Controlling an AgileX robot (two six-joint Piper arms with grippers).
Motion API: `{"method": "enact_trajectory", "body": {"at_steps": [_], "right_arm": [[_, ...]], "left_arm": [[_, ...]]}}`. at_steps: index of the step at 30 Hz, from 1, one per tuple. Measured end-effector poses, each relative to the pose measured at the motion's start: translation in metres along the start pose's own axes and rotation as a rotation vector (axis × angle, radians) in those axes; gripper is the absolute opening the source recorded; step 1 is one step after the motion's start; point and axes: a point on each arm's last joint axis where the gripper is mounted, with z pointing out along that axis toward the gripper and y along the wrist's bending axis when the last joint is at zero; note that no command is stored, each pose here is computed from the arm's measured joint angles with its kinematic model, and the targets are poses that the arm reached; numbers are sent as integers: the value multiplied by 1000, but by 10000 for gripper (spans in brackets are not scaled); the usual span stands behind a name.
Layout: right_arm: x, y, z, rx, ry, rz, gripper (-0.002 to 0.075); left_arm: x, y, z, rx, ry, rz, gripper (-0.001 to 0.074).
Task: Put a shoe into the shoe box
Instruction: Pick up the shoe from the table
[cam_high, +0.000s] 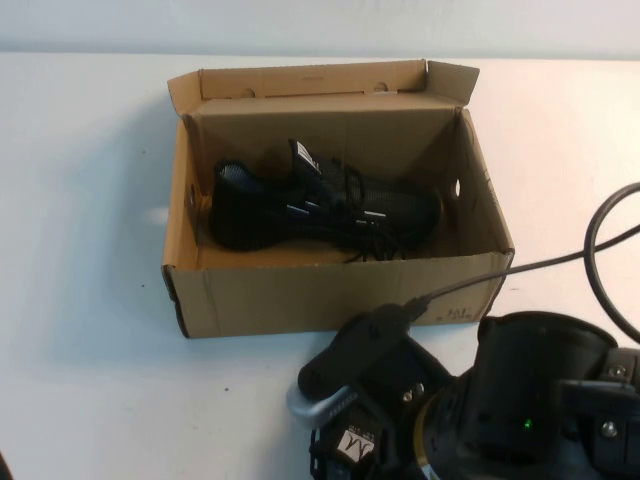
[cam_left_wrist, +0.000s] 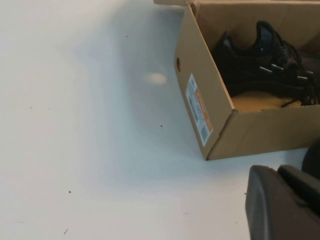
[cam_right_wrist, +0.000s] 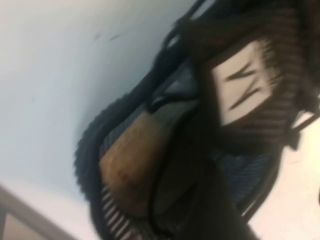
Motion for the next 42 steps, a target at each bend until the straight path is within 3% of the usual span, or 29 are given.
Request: {"method": "enact_trajectory", "body": {"at_steps": [17,29,42], "right_arm": [[13,-6,18,43,22,96,396],[8,-13,30,92,-136,126,396],[6,-9,41,88,-148,111,394]], "left_arm": [[1,-1,0,9,11,12,-1],[1,-1,0,9,11,14,-1],[1,-1,0,9,11,14,-1]]}}
